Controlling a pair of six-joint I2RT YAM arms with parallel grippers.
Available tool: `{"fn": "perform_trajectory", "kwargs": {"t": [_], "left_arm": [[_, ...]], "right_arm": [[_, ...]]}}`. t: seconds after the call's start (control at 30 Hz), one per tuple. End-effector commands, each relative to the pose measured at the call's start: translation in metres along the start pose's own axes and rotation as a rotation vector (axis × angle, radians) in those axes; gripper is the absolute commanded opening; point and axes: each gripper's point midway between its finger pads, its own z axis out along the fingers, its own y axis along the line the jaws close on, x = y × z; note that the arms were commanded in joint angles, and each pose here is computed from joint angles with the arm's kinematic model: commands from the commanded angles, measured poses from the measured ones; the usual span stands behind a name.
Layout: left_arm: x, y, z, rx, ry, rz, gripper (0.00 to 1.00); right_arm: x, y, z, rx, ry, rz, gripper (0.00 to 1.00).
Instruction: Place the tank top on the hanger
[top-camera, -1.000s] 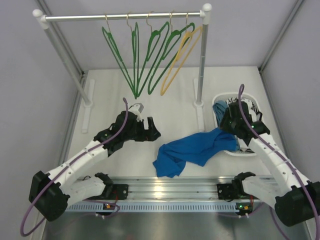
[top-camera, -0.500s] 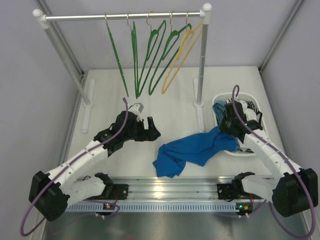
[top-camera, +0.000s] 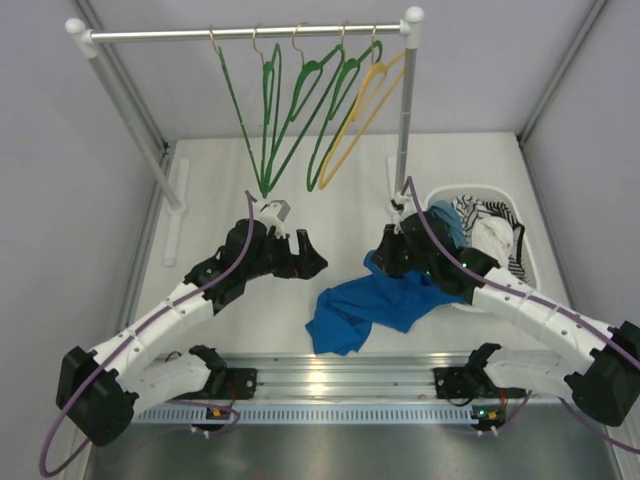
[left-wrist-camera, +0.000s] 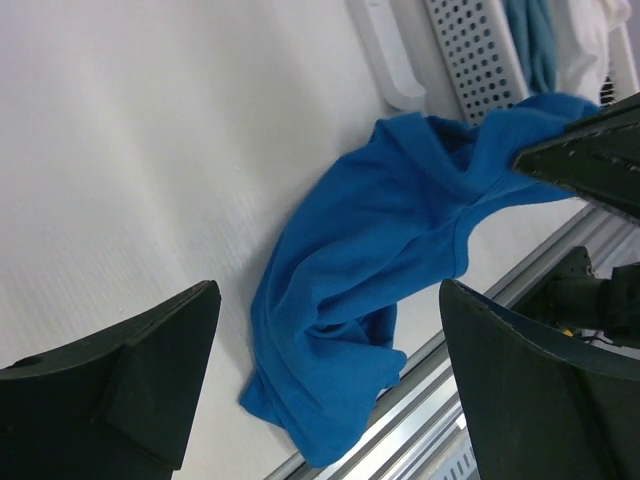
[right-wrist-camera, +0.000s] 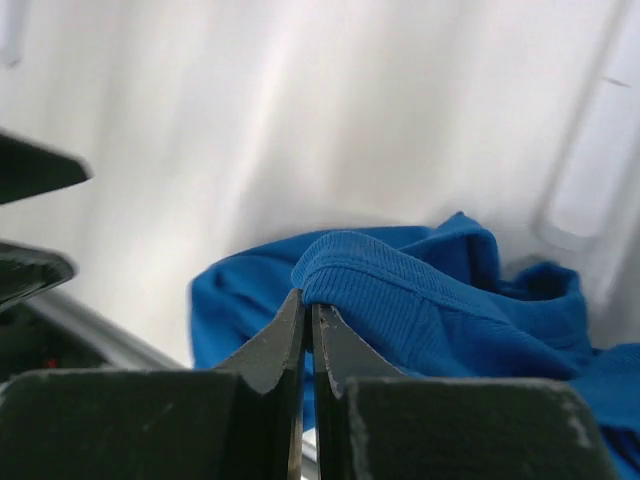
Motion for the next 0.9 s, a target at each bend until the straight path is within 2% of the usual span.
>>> {"fn": "perform_trajectory", "kwargs": {"t": [0.0,0.1,0.23,0.33,0.43,0.67,0.87], "left_arm": [[-0.038,-0.042,-0.015,0.187,-0.136,0.084,0.95],[-0.039,-0.047,-0.019,0.232,-0.144,0.106,0.91],[-0.043,-0.056,-0.019,0.329,-0.16,0.056,0.88],[-0.032,-0.059,-0.016,0.396,-0.111,-0.011,0.85],[-0.025,-0.065,-0.012,0.451,-0.083,-0.043,0.78],[-0.014,-0.074,-0.019,0.564,-0.094,-0.018,0.73],[-0.012,-0.081,-0.023,0.643,-0.123,0.02,0.72]], "right_arm": [[-0.03,0.077,-0.017,-0.279,-0.093,-0.059,0.0],[-0.026,0.102,-0.021,-0.404,-0.076,-0.078,0.0],[-0.02,0.127,-0.027,-0.526,-0.069,-0.111,0.0],[-0.016,0.132,-0.025,-0.543,-0.063,-0.126,0.0],[-0.013,0.134,-0.023,-0.551,-0.061,-0.119,0.0],[-0.009,0.139,-0.021,-0.577,-0.04,-0.111,0.0],[-0.006,0.147,-0.024,-0.625,-0.017,-0.098,0.0]]}}
